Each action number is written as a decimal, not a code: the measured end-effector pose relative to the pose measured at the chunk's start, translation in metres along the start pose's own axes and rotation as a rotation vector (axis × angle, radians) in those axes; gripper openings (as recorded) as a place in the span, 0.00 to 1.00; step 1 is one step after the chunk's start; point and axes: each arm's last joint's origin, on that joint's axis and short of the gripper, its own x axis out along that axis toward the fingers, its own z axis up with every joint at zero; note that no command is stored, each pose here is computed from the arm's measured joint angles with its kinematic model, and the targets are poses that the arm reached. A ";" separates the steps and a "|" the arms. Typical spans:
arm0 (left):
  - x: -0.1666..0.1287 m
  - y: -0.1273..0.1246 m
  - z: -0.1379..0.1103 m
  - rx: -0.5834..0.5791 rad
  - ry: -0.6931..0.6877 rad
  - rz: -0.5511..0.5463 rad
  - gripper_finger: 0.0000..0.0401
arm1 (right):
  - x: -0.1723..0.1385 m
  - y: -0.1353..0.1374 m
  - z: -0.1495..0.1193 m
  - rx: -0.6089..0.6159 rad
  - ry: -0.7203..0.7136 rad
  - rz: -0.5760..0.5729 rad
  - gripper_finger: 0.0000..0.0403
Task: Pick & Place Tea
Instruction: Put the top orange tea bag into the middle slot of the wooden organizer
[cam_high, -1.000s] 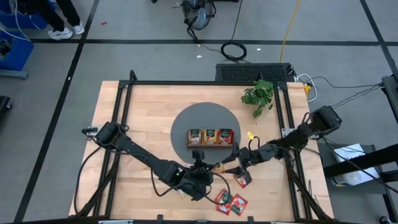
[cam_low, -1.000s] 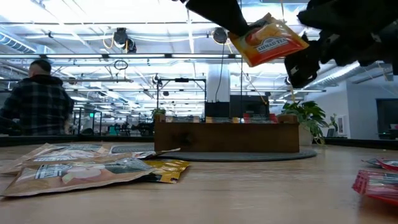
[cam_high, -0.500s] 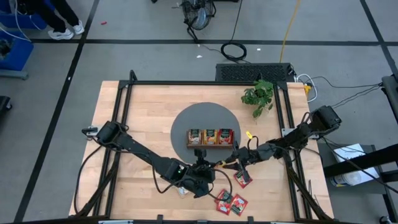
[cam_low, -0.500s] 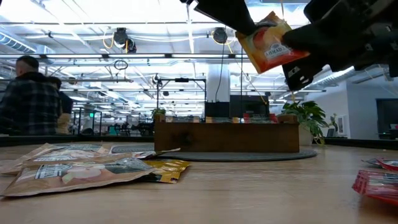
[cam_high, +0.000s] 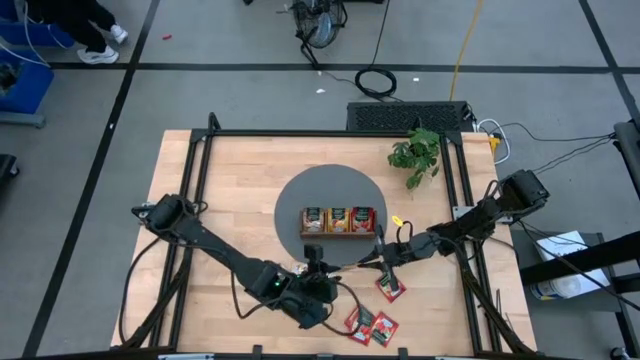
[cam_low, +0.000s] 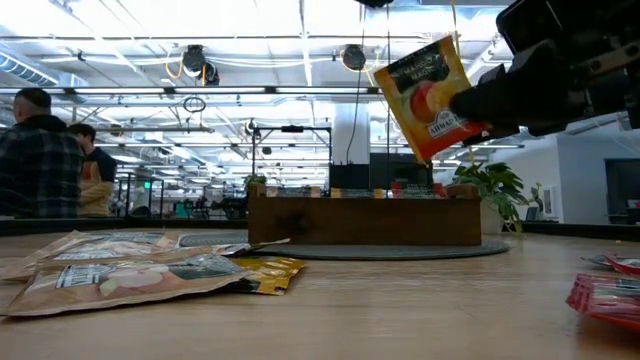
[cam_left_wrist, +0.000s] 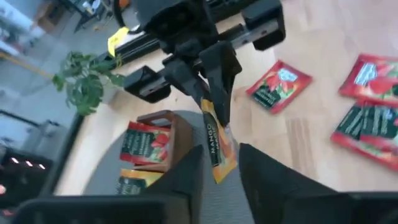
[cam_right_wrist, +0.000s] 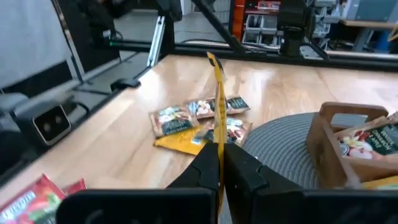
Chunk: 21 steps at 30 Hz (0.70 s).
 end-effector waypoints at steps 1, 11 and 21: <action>0.000 0.000 0.000 -0.026 0.000 -0.001 0.31 | 0.000 0.001 0.000 -0.023 0.003 0.004 0.01; 0.016 0.007 -0.004 -0.184 0.066 -0.191 0.65 | -0.004 0.018 0.002 -0.251 -0.028 0.017 0.00; 0.035 0.011 -0.007 -0.191 0.072 -0.211 0.65 | -0.004 0.017 0.002 -0.263 -0.027 -0.028 0.00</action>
